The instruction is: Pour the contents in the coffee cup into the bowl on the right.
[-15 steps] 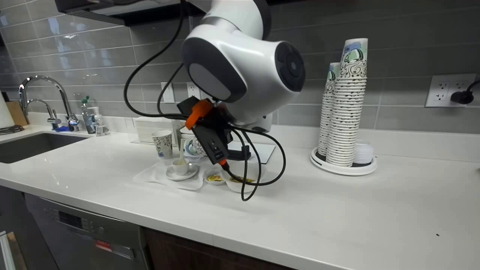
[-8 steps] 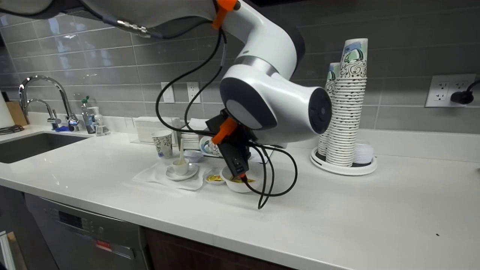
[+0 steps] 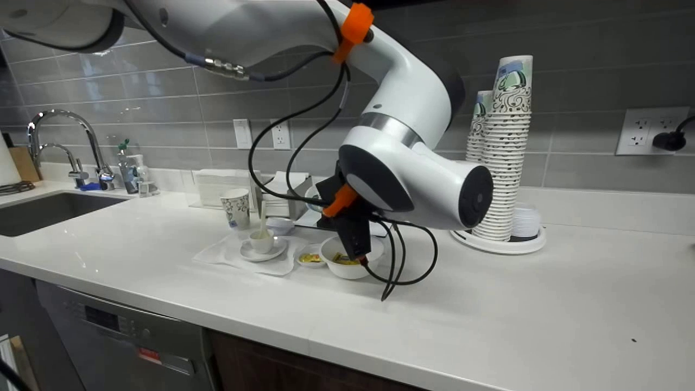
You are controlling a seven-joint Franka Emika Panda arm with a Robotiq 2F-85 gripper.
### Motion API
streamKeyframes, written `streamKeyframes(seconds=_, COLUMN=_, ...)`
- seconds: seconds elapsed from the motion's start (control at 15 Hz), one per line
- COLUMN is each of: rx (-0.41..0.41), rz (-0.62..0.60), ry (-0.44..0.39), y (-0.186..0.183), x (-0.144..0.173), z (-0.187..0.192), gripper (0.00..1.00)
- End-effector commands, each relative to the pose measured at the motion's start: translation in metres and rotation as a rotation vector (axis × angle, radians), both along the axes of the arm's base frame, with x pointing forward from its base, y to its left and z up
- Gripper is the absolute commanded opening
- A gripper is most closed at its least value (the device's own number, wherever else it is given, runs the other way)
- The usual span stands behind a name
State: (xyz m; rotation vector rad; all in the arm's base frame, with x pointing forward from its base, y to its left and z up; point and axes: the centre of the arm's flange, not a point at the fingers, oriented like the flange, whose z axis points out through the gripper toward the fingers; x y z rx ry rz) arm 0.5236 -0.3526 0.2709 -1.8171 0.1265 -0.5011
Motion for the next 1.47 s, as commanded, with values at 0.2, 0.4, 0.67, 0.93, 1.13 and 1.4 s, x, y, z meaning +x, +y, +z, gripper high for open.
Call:
streamKeyframes(seconds=0.2, rx=0.185, rz=-0.089, ry=-0.057, y=-0.025, x=-0.018, z=0.001, gripper=0.01)
streamKeyframes(seconds=0.4, rx=0.231, rz=-0.110, ry=-0.069, y=-0.023, x=-0.027, z=-0.010, gripper=0.01)
streamKeyframes(seconds=0.67, rx=0.263, rz=-0.104, ry=-0.064, y=-0.006, x=-0.023, z=-0.025, gripper=0.01)
streamKeyframes(seconds=0.93, rx=0.288, rz=-0.123, ry=-0.087, y=0.004, x=-0.012, z=-0.033, gripper=0.01)
streamKeyframes(seconds=1.13, rx=0.309, rz=-0.144, ry=-0.093, y=0.005, x=-0.010, z=-0.037, gripper=0.01)
streamKeyframes(seconds=1.4, rx=0.359, rz=-0.176, ry=-0.119, y=0.003, x=-0.011, z=-0.038, gripper=0.01)
